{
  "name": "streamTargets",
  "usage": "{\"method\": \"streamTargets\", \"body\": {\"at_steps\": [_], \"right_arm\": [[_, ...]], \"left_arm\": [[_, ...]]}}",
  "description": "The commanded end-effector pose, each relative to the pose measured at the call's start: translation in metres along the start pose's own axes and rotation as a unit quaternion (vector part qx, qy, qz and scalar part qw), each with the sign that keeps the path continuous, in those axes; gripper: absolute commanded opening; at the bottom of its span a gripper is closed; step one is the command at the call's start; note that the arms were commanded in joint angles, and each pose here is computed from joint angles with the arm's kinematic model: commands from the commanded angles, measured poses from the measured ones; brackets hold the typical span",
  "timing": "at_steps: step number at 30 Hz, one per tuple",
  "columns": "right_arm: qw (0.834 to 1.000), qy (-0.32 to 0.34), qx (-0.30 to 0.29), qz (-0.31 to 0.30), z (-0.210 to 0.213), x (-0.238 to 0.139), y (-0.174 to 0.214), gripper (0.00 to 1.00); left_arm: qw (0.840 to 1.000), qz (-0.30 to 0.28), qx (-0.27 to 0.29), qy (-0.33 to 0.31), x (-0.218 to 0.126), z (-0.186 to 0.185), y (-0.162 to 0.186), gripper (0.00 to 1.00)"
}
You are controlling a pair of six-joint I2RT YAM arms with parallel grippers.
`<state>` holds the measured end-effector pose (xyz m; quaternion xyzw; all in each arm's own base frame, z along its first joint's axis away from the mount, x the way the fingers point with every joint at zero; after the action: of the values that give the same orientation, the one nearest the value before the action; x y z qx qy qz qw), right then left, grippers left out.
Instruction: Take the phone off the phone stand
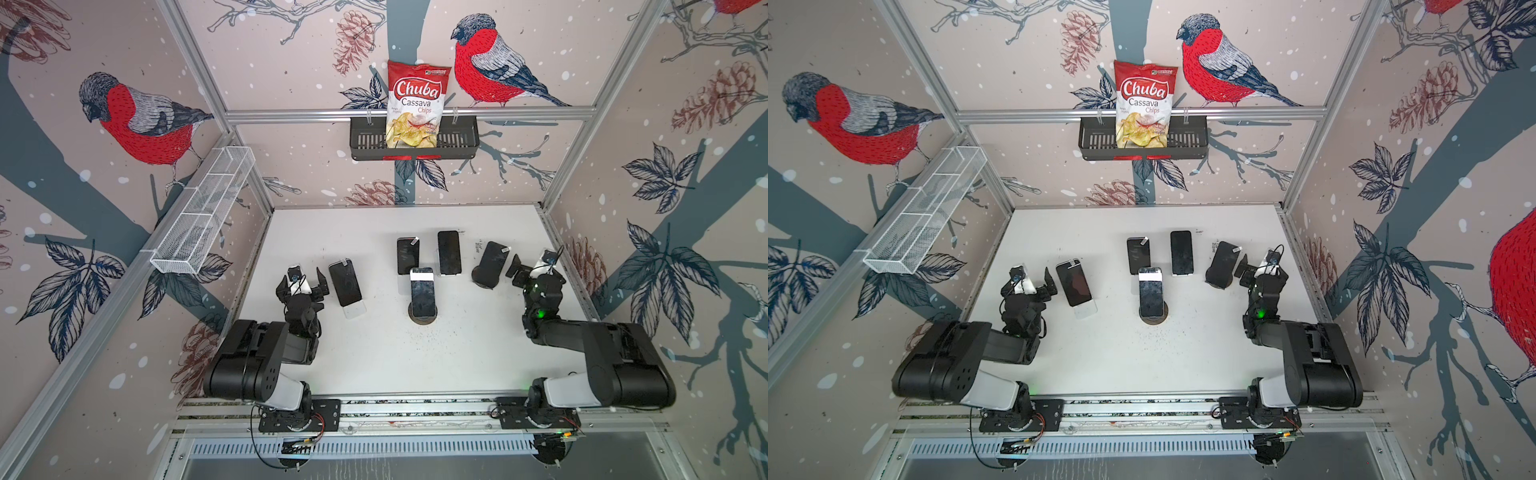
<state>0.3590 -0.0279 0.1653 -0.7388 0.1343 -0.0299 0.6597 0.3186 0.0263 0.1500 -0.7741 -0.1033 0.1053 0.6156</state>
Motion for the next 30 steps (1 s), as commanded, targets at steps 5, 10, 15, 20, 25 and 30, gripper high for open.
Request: {"method": "streamTargets", "body": {"at_steps": [5,10,15,20,25,30], "right_arm": [[0.994,0.045,0.063,0.07,-0.014,-0.003,-0.007,0.99],[0.991,0.036,0.097,0.084,-0.013,-0.011,-0.031,1.0],[0.986,0.001,0.097,0.133,0.002,-0.012,-0.034,0.99],[0.977,-0.039,0.095,0.186,0.03,-0.015,-0.035,0.99],[0.973,-0.108,0.063,0.197,0.086,-0.031,-0.048,0.99],[0.96,-0.188,0.042,0.205,0.133,-0.055,-0.06,0.99]], "left_arm": [[0.991,-0.006,-0.052,-0.12,-0.006,0.028,-0.026,0.97],[0.97,0.017,-0.113,-0.212,-0.018,0.048,-0.037,0.97],[0.963,0.054,-0.164,-0.206,-0.026,0.041,-0.047,0.97],[0.963,0.125,-0.2,-0.133,-0.029,0.012,-0.04,0.97],[0.965,0.18,-0.186,-0.047,-0.037,-0.037,-0.033,0.96],[0.959,0.223,-0.166,0.053,-0.053,-0.087,-0.037,0.96]]}}
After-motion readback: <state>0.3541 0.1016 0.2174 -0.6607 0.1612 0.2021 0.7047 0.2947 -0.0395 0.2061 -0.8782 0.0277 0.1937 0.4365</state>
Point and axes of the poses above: each gripper's point midway between its finger pads, its own x axis out along the fingers, its own z axis along the line the jaws close on, y = z × x, the point moved 3 cm from there along -x, back along the fingers, and after that the axes turned 12 degrees about -x, right-handed, at the moved point
